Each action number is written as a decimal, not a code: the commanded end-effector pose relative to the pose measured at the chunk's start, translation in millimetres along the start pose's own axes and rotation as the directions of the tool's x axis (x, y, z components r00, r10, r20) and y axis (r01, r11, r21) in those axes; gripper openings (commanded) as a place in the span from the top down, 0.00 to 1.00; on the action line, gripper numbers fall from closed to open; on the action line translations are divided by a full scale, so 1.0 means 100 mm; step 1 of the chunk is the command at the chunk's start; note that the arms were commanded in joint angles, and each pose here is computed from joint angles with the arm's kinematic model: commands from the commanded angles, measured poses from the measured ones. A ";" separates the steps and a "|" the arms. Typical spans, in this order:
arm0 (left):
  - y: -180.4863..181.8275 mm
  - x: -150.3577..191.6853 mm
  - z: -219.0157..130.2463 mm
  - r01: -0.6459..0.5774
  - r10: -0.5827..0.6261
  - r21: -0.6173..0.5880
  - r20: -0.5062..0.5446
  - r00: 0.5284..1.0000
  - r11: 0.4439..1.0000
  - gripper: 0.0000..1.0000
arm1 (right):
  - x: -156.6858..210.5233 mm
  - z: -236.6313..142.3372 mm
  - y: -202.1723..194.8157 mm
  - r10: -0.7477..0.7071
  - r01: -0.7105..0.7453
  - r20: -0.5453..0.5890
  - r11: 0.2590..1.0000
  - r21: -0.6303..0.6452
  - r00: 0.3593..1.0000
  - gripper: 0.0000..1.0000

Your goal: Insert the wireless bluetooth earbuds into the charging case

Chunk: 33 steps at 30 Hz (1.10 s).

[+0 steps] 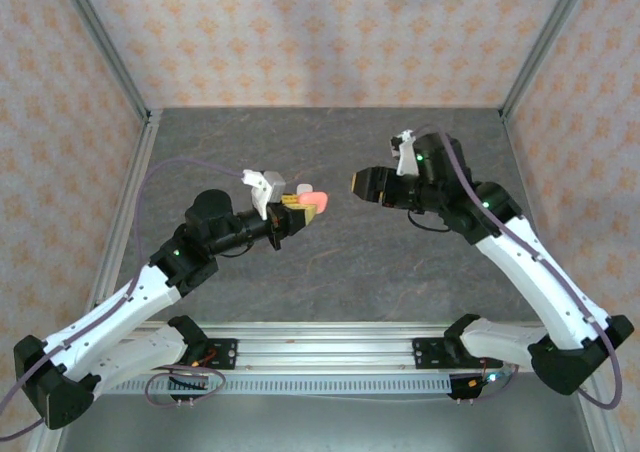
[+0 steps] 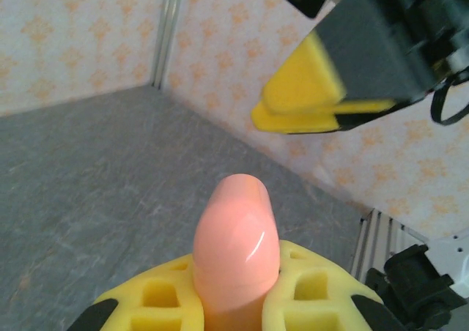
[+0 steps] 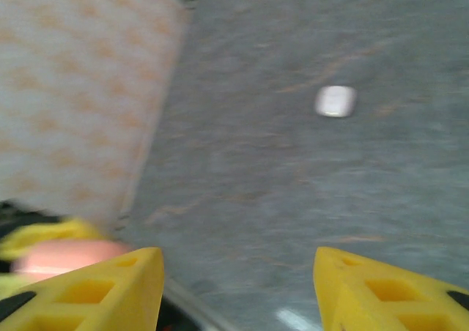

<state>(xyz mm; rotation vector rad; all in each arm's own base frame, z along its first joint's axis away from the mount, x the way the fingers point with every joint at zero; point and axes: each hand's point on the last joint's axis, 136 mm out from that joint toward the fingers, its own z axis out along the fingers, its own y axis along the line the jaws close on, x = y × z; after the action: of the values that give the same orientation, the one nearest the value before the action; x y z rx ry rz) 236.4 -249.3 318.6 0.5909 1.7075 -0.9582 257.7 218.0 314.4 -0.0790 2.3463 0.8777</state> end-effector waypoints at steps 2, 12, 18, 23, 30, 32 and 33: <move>0.25 0.29 0.01 0.037 -0.044 -0.091 -0.082 0.996 0.995 1.00 | 0.05 0.14 -0.73 -0.093 0.078 0.031 0.942 0.328 0.995 0.38; 0.61 0.98 0.30 0.058 -0.103 -0.163 -0.285 0.953 0.985 1.00 | 0.22 0.14 -1.75 -0.077 -0.031 0.174 0.835 0.549 0.982 0.20; 0.80 1.18 0.58 0.081 -0.167 -0.241 -0.363 0.917 0.967 1.00 | 0.38 0.17 -2.25 0.071 -0.179 0.205 0.796 0.579 0.976 0.14; 0.89 1.29 0.89 0.082 -0.201 -0.308 -0.376 0.905 0.948 1.00 | 0.49 0.10 -2.60 0.135 -0.242 0.215 0.745 0.621 0.967 0.08; 0.87 1.44 1.52 0.169 -0.323 -0.399 -0.356 0.877 0.901 1.00 | 0.42 -0.19 -2.80 0.145 -0.309 0.296 0.706 0.638 0.944 0.05; 0.84 1.51 1.73 0.199 -0.356 -0.407 -0.357 0.864 0.891 1.00 | 0.40 -0.24 -2.82 0.143 -0.319 0.311 0.697 0.642 0.939 0.04; 0.83 1.53 1.84 0.209 -0.371 -0.414 -0.360 0.856 0.886 1.00 | 0.40 -0.26 -2.85 0.143 -0.324 0.317 0.691 0.646 0.937 0.03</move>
<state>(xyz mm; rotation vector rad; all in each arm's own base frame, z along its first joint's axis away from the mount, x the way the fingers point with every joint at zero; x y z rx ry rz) 331.0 -347.1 114.3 0.4356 2.3840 -0.7050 284.9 -6.9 138.9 0.6346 2.3483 0.0599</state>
